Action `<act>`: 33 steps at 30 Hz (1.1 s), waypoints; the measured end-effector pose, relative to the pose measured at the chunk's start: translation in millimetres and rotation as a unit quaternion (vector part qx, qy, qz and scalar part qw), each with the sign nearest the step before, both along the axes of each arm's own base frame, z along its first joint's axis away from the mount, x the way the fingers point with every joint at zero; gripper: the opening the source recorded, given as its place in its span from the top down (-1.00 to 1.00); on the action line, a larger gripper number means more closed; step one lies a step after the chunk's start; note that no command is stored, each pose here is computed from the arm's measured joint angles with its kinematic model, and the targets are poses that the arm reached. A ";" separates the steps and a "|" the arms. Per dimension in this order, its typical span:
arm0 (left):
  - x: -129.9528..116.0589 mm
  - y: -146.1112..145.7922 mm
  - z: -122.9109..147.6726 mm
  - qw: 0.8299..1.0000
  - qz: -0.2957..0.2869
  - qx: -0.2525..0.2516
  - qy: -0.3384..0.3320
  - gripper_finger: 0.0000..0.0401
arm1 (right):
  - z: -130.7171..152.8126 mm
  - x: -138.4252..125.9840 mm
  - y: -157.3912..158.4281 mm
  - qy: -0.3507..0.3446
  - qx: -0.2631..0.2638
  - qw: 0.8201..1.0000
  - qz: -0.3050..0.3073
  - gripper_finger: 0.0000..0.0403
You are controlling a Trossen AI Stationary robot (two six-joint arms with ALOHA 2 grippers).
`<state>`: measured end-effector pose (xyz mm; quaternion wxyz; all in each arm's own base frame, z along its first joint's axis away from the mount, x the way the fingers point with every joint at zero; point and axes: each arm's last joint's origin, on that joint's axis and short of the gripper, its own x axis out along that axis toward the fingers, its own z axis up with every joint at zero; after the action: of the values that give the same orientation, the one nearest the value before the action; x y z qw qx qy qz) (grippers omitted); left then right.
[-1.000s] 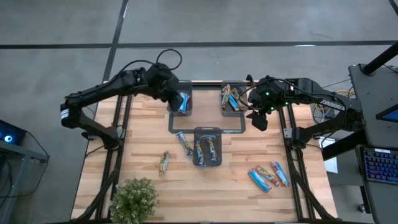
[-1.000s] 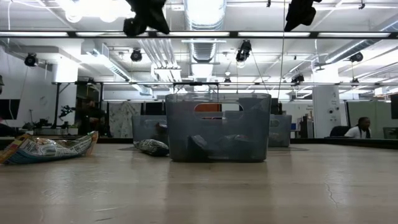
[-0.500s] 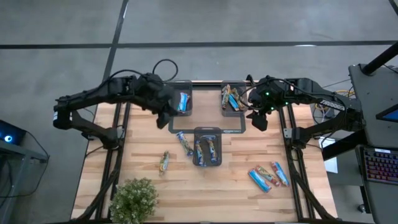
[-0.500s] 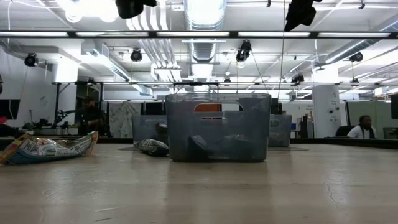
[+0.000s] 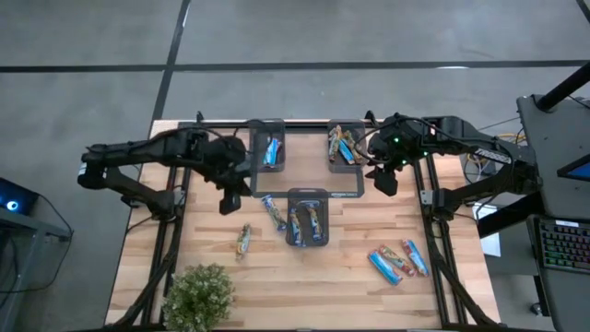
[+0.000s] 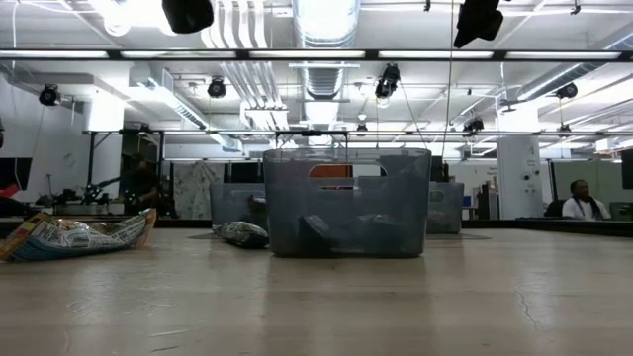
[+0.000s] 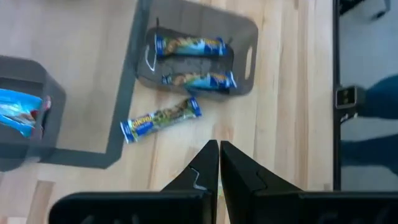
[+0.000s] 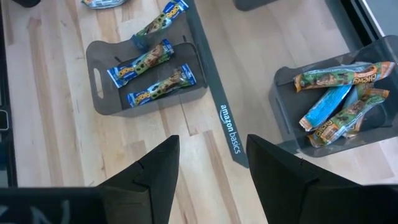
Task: Pick and place Granola Bars by type
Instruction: Put the red granola bar into the left black bin
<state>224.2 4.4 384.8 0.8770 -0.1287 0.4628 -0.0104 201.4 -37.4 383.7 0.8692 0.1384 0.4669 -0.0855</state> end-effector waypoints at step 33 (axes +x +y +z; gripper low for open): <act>-86.2 -12.9 -15.6 0.992 0.015 0.064 -0.111 1.00 | -2.0 -2.2 23.9 0.024 0.032 0.999 0.028 0.12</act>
<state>138.0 -8.5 369.2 0.9296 -0.0773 0.3600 0.0183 199.2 -13.5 381.7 0.8550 0.1511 0.4936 -0.0495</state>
